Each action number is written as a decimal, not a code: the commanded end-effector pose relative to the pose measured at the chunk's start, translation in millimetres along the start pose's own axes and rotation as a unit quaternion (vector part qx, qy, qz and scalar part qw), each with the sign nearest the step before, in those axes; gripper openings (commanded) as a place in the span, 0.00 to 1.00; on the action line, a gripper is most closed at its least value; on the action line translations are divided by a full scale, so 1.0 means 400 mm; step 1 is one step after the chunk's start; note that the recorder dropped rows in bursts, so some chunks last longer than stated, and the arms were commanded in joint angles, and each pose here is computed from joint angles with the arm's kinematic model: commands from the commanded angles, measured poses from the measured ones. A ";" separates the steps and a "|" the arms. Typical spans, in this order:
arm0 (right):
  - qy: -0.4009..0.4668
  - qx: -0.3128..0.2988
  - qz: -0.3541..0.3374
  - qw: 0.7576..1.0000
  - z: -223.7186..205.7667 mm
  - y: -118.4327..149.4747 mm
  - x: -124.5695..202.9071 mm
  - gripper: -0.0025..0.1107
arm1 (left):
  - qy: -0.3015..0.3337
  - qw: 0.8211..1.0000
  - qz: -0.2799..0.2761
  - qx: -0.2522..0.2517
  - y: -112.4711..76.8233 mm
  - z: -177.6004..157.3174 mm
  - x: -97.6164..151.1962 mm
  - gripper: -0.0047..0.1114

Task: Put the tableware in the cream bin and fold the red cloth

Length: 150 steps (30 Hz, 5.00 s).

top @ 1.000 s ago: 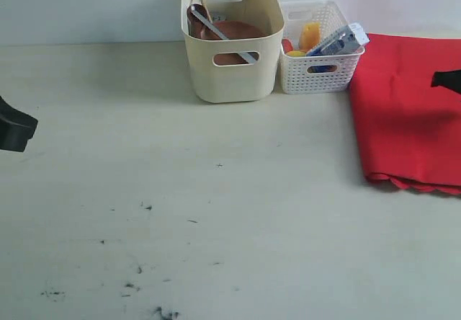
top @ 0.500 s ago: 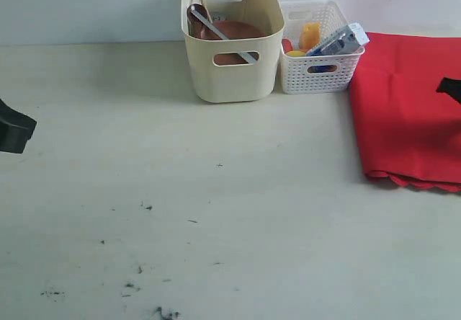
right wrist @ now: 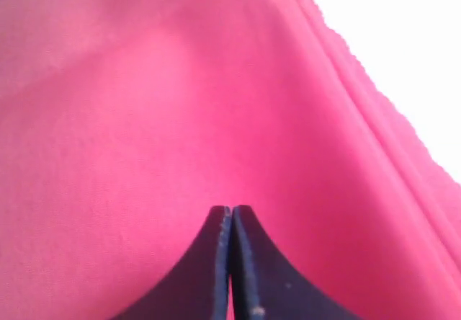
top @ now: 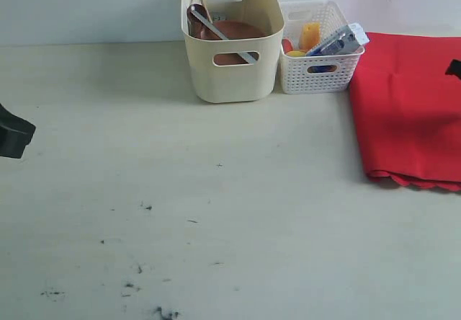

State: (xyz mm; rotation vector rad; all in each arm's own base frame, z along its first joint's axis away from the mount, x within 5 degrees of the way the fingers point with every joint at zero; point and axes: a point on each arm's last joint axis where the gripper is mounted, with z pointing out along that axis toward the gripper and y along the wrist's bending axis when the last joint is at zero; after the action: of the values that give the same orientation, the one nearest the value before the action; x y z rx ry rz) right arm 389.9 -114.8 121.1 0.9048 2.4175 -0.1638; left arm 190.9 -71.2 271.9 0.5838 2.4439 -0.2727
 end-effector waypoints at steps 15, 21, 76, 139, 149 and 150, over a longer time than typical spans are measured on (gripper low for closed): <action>-0.021 -0.064 -0.002 0.998 0.107 0.034 0.007 0.02 | 0.045 0.999 -0.022 0.014 -0.007 -0.004 0.023 0.06; -0.063 -0.082 0.004 0.995 0.058 0.053 -0.057 0.02 | 0.047 0.998 -0.025 0.015 -0.007 -0.004 0.024 0.06; -0.201 -0.125 -0.002 0.972 -0.538 -0.064 0.044 0.02 | -0.435 0.896 0.002 -0.089 -0.097 -0.347 0.322 0.06; -0.201 -0.125 -0.001 0.972 -0.538 -0.064 0.044 0.02 | -0.384 0.877 -0.140 -0.252 0.023 -0.080 0.429 0.06; -0.201 -0.126 -0.002 0.971 -0.538 -0.064 0.044 0.02 | -0.376 0.885 -0.134 -0.242 0.021 -0.076 0.430 0.06; -0.201 -0.126 -0.002 0.971 -0.538 -0.064 0.044 0.02 | -0.376 0.885 -0.134 -0.242 0.021 -0.076 0.430 0.06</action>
State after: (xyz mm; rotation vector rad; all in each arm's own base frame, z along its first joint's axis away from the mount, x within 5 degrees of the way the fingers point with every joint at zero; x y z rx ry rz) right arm 266.0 -62.2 289.7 0.6865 2.0152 -0.0401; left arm 55.5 5.2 192.4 -0.0975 1.7198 0.0223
